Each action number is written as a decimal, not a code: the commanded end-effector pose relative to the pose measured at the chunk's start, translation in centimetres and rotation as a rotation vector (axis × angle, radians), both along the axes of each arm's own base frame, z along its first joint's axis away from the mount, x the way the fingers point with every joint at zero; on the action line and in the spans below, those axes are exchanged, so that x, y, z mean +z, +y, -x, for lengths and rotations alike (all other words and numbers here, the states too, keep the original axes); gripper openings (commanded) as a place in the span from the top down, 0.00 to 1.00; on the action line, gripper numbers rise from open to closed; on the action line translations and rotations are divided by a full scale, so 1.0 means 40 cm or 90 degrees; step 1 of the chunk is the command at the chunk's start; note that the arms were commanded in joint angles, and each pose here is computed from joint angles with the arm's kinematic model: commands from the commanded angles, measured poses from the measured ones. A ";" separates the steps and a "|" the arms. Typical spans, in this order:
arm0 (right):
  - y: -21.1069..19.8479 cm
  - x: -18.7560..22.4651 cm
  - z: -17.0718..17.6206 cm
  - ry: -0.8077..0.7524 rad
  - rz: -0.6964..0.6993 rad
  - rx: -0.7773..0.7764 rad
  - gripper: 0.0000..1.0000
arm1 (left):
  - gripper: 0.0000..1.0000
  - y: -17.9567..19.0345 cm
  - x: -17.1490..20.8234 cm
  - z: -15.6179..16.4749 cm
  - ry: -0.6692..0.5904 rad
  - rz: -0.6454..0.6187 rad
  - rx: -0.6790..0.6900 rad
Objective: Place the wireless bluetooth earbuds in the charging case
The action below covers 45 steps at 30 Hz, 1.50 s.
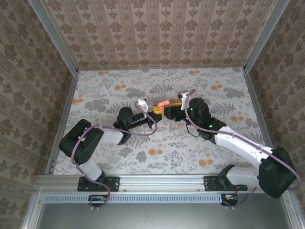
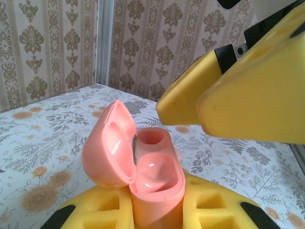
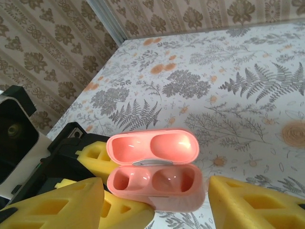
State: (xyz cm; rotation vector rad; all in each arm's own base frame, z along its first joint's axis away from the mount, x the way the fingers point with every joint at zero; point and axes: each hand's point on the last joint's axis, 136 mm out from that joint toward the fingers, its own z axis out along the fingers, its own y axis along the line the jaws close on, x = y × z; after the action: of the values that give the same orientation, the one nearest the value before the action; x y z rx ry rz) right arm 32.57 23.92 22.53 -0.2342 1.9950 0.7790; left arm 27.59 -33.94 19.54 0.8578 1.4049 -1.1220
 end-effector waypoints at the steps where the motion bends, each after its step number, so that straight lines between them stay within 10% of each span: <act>1: -0.005 0.031 0.013 0.037 -0.017 0.015 0.40 | 0.88 0.019 0.028 -0.005 -0.041 0.016 0.017; 20: -0.193 -0.237 0.000 0.461 0.219 0.106 0.44 | 0.89 0.092 -0.057 0.033 -0.022 -0.057 0.058; 45: -0.139 -0.484 -0.054 0.618 0.241 0.184 0.48 | 0.88 0.111 -0.094 0.032 -0.012 -0.104 0.072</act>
State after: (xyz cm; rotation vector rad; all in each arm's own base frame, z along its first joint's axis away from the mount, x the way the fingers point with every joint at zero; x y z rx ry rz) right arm 35.79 18.01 3.41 -0.3859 3.0442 0.7220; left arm 26.18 -29.80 15.35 0.8907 1.5436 -0.9383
